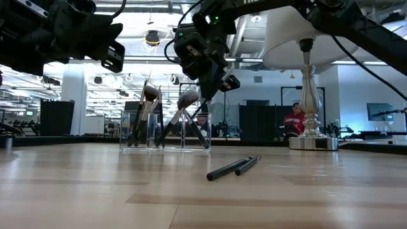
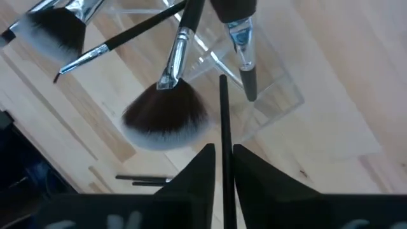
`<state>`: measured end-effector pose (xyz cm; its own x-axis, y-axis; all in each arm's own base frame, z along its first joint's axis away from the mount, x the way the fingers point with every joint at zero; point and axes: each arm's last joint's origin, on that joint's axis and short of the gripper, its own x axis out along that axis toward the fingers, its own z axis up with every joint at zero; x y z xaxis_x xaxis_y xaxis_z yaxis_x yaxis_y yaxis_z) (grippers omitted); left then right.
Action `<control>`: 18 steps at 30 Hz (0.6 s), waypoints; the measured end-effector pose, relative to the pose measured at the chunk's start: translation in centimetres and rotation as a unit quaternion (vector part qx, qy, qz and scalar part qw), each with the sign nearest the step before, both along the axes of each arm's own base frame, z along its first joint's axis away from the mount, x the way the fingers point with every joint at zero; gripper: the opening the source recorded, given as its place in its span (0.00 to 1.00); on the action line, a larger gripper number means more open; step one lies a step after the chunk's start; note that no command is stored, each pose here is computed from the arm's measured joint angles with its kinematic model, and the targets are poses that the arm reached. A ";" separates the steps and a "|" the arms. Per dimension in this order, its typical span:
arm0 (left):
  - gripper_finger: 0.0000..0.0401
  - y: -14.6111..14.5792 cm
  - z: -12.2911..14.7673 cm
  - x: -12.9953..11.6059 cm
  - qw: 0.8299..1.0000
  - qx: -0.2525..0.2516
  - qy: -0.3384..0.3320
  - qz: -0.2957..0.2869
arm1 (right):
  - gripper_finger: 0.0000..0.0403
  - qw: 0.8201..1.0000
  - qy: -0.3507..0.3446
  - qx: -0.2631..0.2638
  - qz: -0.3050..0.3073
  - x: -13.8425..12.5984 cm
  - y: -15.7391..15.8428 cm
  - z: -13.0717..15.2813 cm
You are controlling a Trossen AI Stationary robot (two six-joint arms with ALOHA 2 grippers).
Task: Pick & Place Makeup Supplies
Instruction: Put the black makeup brush into the transparent organizer
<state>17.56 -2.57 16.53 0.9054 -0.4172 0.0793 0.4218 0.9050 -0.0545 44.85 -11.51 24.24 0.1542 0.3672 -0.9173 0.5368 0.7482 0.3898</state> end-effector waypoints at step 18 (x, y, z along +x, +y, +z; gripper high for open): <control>0.19 0.0 0.0 0.0 1.000 0.000 0.000 0.001 | 0.26 0.997 0.032 0.033 -0.064 -1.4 -0.1 2.0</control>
<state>17.55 -2.54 16.52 0.9059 -0.4162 0.0788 0.4208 0.9055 -0.0548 43.46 -11.64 26.27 0.1463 0.4089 -0.9008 0.6518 0.6452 0.3987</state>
